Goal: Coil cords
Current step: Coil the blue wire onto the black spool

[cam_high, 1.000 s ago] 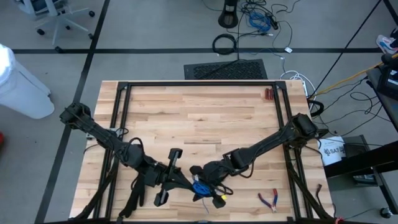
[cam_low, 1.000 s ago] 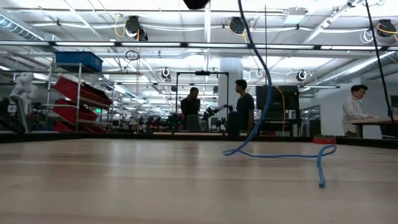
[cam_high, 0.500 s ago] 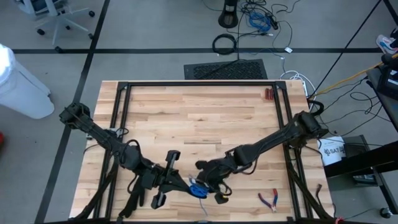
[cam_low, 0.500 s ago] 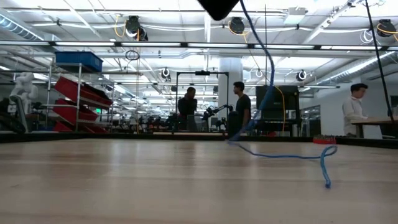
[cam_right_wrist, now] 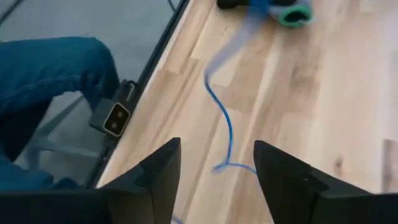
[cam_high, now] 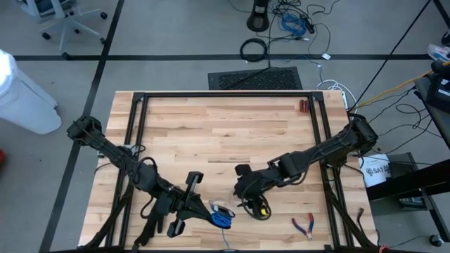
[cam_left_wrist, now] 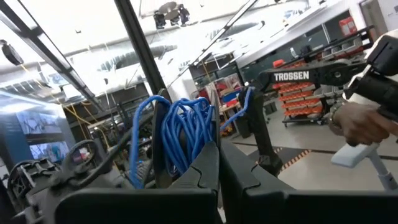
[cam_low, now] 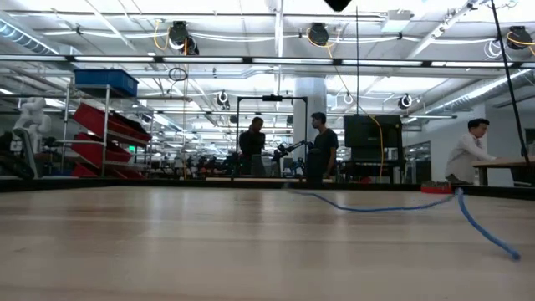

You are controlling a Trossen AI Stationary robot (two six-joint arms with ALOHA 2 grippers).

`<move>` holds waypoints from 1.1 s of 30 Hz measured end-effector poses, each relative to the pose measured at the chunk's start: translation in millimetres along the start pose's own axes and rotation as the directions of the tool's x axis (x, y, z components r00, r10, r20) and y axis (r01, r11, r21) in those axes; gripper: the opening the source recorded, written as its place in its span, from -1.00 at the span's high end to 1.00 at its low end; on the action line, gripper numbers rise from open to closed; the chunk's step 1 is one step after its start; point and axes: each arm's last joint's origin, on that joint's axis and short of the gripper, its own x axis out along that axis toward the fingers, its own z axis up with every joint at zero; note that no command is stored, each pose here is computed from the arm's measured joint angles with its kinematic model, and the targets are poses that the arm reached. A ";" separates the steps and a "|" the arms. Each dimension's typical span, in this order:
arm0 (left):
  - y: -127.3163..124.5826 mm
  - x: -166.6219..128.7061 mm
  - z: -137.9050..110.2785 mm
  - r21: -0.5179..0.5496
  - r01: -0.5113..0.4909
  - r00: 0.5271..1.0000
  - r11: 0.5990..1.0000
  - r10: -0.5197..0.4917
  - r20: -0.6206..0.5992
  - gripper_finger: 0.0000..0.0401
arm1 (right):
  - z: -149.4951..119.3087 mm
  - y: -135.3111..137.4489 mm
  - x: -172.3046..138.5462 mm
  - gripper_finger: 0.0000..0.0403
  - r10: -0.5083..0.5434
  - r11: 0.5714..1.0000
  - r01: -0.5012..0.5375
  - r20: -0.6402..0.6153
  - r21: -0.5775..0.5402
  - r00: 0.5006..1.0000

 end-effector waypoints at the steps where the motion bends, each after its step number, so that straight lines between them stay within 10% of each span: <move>1: 0.2 0.0 0.5 0.000 -0.001 1.000 1.000 0.001 0.005 1.00 | 0.3 -0.2 -0.8 0.03 -0.037 0.999 0.037 0.008 -0.003 0.999; 11: 1.5 0.0 0.7 0.002 -0.021 1.000 1.000 0.021 0.004 1.00 | 12.4 7.6 -2.9 0.01 -0.238 0.971 0.235 0.175 0.037 0.955; 27: 3.8 0.0 0.0 0.025 -0.078 0.997 0.997 0.079 -0.020 1.00 | 10.7 90.3 40.4 0.01 -0.696 0.685 0.694 0.481 0.221 0.534; 33: 3.7 0.0 0.0 0.025 -0.078 0.997 0.997 0.079 -0.019 1.00 | 0.4 91.9 62.0 0.01 -0.708 0.666 0.723 0.459 0.181 0.537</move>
